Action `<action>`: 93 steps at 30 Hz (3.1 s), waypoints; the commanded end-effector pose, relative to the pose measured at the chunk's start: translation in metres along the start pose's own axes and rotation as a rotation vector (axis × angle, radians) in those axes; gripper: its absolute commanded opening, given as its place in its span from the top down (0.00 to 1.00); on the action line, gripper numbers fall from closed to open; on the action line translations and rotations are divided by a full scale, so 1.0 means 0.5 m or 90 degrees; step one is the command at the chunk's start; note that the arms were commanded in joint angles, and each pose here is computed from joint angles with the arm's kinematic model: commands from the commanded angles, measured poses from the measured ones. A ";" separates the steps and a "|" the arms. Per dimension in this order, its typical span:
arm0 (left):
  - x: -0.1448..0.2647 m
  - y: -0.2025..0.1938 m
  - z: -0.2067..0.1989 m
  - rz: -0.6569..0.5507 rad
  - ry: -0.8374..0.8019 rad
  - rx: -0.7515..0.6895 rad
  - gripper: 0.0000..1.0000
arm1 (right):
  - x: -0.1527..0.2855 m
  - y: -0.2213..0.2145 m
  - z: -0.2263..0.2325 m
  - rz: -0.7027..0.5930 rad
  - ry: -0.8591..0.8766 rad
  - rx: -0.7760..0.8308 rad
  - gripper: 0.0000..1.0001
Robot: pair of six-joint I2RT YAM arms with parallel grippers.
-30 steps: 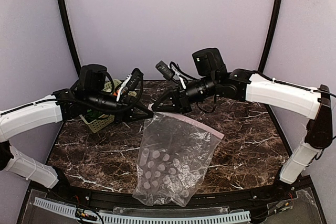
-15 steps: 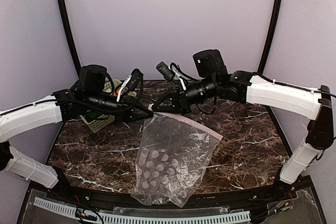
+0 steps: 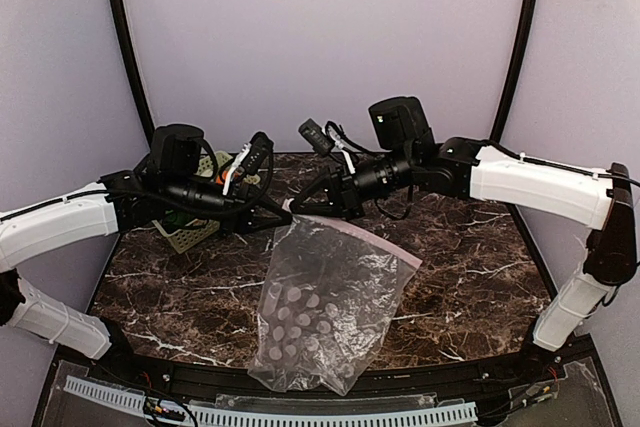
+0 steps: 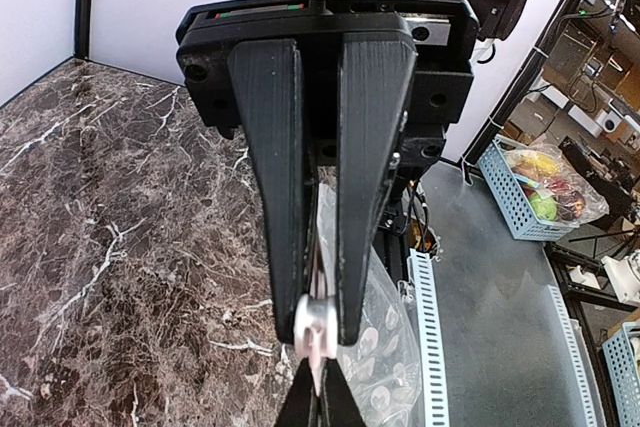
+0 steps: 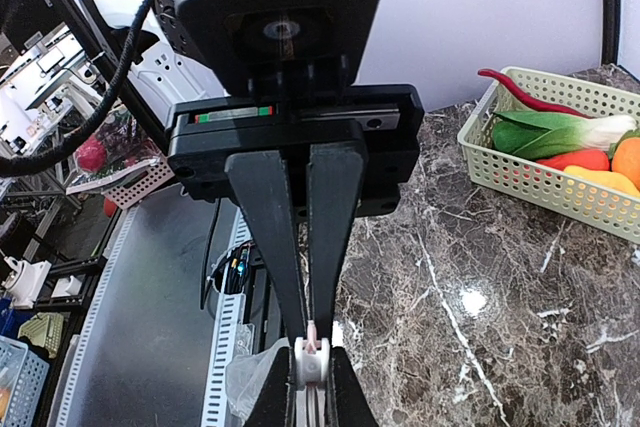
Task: Place the food in the zip-top bag and seal the zipper
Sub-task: Unzip the zipper from the zipper food storage bag.
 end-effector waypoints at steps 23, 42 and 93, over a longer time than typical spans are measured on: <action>0.026 0.013 -0.013 -0.017 0.028 -0.031 0.99 | 0.015 -0.042 -0.014 0.030 -0.020 -0.053 1.00; 0.031 0.017 -0.019 -0.022 0.030 -0.038 0.99 | 0.017 -0.059 -0.027 0.037 -0.035 -0.073 1.00; 0.039 0.022 -0.018 -0.029 0.041 -0.039 0.99 | 0.028 -0.098 -0.050 0.045 -0.054 -0.109 1.00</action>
Point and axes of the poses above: each gripper's point midway between its finger pads, its own x axis back along the fingers, its own z axis along the line the jaws close on, y = z × x, the point moved 10 cm from there along x, back along the fingers, and after that the axes turned 7 degrees about -x, right-handed, at the moved point
